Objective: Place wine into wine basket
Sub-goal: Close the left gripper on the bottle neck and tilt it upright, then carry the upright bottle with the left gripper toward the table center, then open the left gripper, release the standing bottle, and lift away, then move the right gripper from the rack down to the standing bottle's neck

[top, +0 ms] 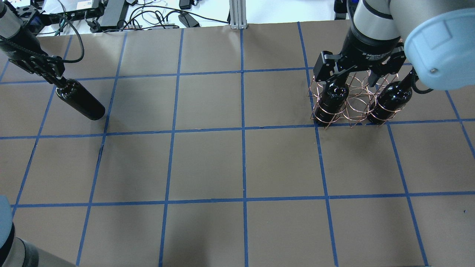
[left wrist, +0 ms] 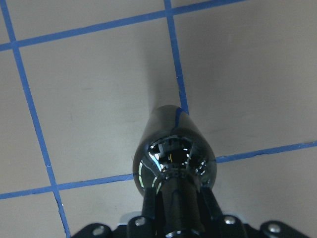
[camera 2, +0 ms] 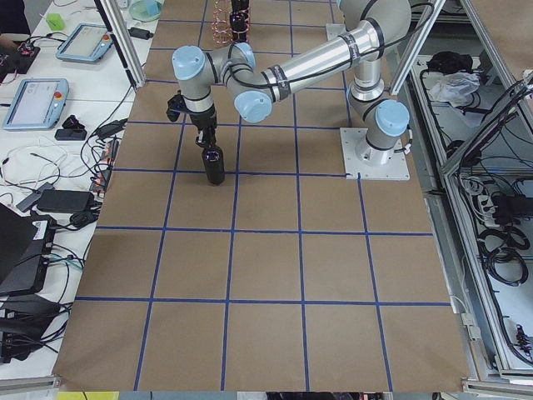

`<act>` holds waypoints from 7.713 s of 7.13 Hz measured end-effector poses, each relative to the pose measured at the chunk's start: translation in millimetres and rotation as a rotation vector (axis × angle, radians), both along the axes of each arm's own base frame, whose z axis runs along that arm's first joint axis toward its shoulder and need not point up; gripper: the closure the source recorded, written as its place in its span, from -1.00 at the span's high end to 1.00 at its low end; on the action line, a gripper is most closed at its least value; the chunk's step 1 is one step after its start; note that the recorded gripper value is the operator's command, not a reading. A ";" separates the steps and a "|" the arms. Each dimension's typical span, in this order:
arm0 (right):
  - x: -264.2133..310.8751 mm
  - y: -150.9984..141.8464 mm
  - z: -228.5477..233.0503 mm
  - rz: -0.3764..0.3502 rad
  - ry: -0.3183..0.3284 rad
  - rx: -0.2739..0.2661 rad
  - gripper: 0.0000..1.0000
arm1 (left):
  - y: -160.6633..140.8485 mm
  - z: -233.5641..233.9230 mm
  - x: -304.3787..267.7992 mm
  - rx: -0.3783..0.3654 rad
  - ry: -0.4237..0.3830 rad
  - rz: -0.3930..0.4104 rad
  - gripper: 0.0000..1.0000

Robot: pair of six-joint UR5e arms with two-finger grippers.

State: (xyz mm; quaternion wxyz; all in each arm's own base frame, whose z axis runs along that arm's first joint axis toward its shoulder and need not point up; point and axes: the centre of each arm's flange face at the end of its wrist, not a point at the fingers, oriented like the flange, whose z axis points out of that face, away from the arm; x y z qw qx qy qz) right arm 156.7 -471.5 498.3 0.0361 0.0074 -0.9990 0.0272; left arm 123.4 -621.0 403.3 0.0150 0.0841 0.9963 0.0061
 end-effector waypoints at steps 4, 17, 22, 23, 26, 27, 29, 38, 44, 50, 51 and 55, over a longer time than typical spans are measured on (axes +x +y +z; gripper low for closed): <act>0.0 0.1 -0.5 0.000 0.000 0.001 1.00 | 22.5 49.3 -111.1 -0.058 0.001 0.081 -1.00; 0.3 -0.1 -0.1 -0.001 -0.004 -0.001 1.00 | 203.9 -10.6 -438.2 0.054 0.060 0.064 -1.00; 0.1 -0.2 0.0 -0.002 -0.005 -0.001 1.00 | 202.1 -27.2 -446.2 0.080 0.047 0.045 -0.95; 0.0 -0.2 0.1 -0.002 -0.005 -0.001 1.00 | 201.7 -28.0 -446.3 0.081 0.047 0.043 0.30; 0.0 -0.2 -0.1 -0.002 -0.005 -0.001 1.00 | 201.1 -25.2 -444.7 0.078 0.049 0.044 1.00; 0.2 -0.1 -0.3 -0.002 -0.005 0.000 1.00 | 200.4 -17.3 -441.9 0.063 0.052 0.047 1.00; 1.1 0.0 -0.2 -0.001 -0.008 -0.001 1.00 | 191.7 17.3 -433.1 0.009 0.064 0.063 1.00; 0.8 -0.2 0.0 -0.001 -0.008 -0.002 1.00 | 100.5 103.8 -225.8 -0.060 0.040 0.296 1.00; 1.4 0.1 -0.4 0.000 -0.008 -0.001 1.00 | 105.1 111.3 -191.8 -0.061 0.037 0.361 1.00; 4.1 -4.0 4.4 -0.011 -0.013 -0.022 1.00 | 108.7 103.4 -192.2 -0.013 0.040 0.370 1.00; 11.5 -7.7 7.1 -0.021 -0.015 -0.027 1.00 | 109.1 103.1 -191.9 -0.012 0.039 0.367 1.00; 188.9 15.4 -14.5 -0.138 -0.039 -0.027 1.00 | 113.1 108.1 -197.7 -0.028 0.037 0.338 1.00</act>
